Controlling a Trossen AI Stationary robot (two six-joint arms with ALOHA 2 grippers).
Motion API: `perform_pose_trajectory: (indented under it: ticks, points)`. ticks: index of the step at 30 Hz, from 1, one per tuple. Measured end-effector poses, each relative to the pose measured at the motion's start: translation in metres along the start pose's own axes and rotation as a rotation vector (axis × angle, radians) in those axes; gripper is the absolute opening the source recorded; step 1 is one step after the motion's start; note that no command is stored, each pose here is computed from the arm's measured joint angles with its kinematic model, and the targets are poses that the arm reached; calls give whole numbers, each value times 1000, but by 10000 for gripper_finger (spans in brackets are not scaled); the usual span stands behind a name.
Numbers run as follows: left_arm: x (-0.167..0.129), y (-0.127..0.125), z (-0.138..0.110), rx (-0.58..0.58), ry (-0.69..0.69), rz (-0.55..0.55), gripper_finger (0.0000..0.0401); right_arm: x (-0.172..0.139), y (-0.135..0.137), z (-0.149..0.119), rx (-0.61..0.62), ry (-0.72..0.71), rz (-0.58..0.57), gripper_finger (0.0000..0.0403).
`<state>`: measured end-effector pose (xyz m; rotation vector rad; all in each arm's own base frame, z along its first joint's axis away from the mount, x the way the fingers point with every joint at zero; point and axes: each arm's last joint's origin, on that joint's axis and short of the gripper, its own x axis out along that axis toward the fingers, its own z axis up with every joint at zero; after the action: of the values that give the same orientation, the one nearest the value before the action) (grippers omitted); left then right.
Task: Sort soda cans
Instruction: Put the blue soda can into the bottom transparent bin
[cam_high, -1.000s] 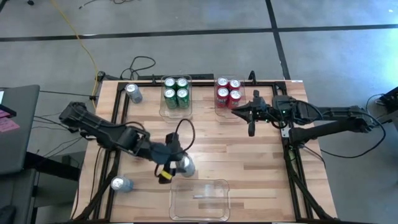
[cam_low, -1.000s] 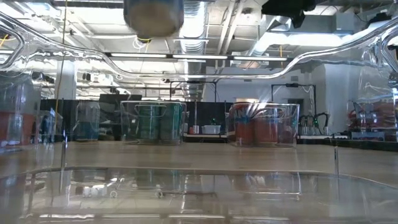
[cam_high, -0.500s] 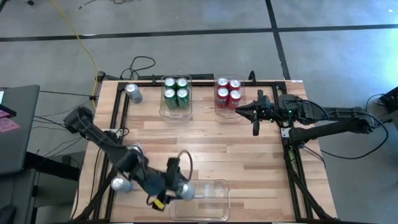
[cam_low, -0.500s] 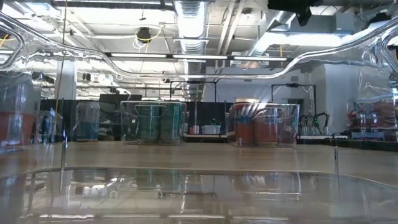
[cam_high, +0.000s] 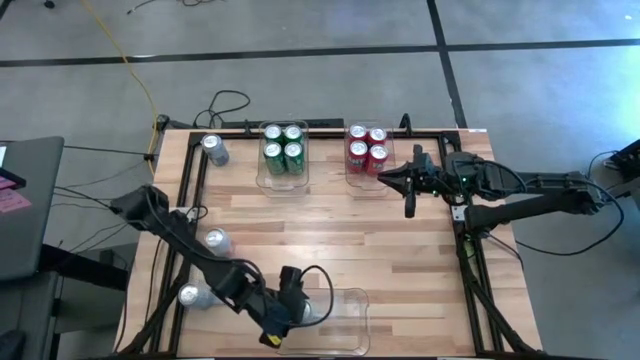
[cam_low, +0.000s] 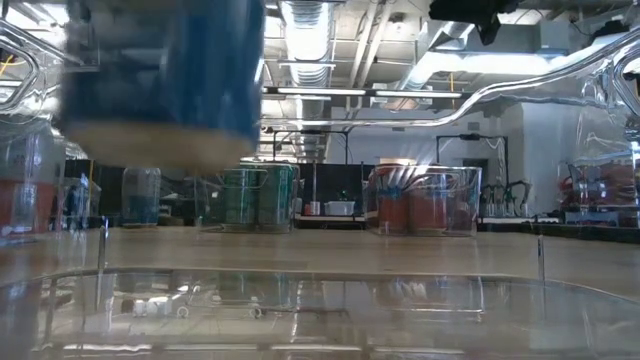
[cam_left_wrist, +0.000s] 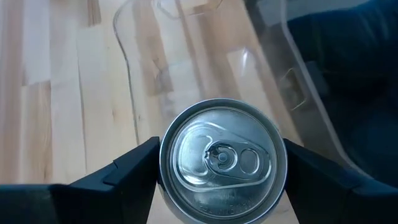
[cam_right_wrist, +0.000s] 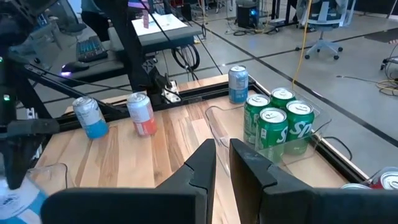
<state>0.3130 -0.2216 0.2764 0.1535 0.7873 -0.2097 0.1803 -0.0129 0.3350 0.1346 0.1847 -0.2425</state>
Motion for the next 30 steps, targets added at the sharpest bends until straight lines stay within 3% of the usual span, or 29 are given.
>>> perform_pose_trajectory:
  ticks: [14,20,30]
  points:
    - [17,9,-17,-31,17,30,282,0,0,-2,15,19,-2,66]
    - [22,11,-22,-27,9,32,307,0,0,-3,19,35,-5,66]
    - [23,14,-21,-72,3,37,314,0,-1,-4,19,39,-6,66]
